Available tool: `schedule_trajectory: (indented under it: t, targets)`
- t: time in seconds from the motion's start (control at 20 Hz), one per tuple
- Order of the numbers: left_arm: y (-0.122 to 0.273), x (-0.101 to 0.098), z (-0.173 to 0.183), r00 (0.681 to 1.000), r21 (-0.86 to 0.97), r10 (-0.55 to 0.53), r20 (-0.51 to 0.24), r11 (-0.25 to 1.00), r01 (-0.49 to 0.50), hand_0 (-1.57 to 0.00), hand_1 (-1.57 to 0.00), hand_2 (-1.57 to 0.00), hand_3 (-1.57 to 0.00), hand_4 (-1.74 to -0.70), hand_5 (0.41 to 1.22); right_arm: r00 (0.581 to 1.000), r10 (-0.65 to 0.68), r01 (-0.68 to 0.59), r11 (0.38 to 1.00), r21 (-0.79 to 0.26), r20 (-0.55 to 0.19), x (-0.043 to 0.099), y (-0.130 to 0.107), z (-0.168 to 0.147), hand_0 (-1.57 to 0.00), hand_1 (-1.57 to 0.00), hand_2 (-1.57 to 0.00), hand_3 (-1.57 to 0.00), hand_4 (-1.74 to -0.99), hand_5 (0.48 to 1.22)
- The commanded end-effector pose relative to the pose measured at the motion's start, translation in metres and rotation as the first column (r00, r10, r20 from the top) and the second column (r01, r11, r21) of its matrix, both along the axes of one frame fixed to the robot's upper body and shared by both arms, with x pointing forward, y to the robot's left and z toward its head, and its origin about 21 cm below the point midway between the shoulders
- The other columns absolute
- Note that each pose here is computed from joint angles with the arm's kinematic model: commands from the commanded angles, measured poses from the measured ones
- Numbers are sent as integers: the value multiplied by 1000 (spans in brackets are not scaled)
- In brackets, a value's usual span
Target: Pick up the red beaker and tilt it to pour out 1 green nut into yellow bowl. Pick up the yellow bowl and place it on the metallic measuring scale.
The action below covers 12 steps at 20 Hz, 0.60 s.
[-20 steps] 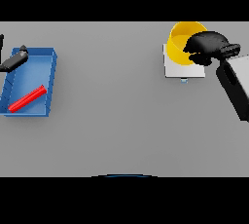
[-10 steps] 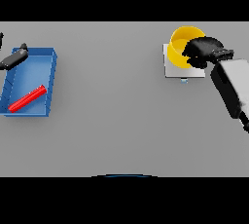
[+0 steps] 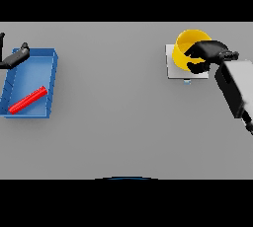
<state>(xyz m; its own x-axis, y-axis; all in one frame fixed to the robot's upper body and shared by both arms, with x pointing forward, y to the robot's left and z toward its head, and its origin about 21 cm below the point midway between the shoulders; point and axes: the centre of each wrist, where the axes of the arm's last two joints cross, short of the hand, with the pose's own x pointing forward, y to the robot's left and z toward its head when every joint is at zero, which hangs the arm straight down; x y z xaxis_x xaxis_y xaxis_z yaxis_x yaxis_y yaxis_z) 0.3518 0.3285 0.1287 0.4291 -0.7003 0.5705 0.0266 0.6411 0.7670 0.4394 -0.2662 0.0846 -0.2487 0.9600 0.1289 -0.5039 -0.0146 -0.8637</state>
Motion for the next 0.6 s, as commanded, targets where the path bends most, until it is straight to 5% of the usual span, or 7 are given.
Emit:
schedule_trajectory:
  t: [0.0, 0.2, 0.55]
  targets:
    - [-1, 2, 0, 1000, 1, -4, 2, 1000, 4, 1, 1, 1, 1, -809, 742, 1000, -2, 2, 1000, -6, -8, 2, 2, 1, -624, -554, -694, -670, -1444, 887]
    - [1, 2, -6, 1000, 6, -8, -4, 1000, 8, 1, 1, 1, 1, -810, 739, 999, 21, -21, 1000, -2, -29, 4, -3, 2, -255, -226, -390, -541, -1385, 780]
    - [0, 2, -2, 1000, -15, -9, 5, 1000, 9, 1, 1, 1, 1, -821, 734, 998, 42, -44, 998, -43, -45, 8, 1, 1, -53, -47, -115, -348, -1308, 733]
